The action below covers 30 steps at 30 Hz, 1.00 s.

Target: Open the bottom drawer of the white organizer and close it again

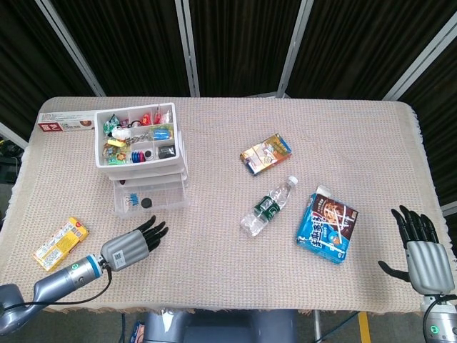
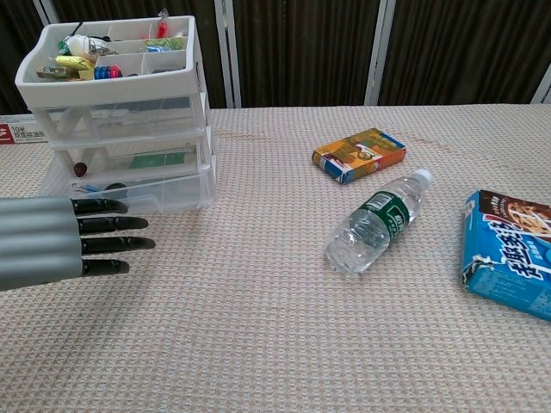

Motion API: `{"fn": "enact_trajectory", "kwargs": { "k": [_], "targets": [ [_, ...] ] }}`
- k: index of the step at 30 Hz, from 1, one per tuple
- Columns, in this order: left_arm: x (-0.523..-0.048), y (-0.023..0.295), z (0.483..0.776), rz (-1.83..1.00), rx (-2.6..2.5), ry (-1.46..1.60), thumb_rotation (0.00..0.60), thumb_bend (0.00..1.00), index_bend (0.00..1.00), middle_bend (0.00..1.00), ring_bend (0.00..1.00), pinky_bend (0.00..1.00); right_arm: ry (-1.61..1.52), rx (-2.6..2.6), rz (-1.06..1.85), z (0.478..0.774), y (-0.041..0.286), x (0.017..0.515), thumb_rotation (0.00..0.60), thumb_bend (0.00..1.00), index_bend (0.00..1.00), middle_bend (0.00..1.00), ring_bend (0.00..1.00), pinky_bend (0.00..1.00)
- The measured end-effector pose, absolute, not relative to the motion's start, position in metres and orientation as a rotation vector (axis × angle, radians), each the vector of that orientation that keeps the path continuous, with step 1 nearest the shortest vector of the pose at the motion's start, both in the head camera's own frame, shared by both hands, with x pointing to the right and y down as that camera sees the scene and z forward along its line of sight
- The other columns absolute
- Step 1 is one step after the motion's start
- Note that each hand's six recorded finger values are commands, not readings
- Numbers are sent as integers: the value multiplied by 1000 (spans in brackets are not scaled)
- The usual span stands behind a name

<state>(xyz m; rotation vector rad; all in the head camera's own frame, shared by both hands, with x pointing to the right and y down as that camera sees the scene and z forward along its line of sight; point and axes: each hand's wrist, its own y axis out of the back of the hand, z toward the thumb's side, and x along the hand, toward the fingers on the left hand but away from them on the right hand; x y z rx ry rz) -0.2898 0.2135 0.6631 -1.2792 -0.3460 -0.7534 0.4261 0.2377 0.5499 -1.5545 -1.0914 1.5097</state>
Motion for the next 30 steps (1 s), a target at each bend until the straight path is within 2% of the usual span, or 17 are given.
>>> {"fn": "enact_trajectory", "kwargs": {
  "k": [11, 30],
  "targets": [
    [-285, 202, 675, -802, -1272, -340, 600, 1000, 230, 54, 0, 124, -1092, -1555, 1509, 550, 238, 426, 600, 8, 54, 0, 0, 0],
    [-310, 179, 687, -926, -1244, -310, 600, 1000, 224, 54, 0, 125, -1088, -1552, 1509, 550, 238, 426, 600, 8, 54, 0, 0, 0]
  ]
}}
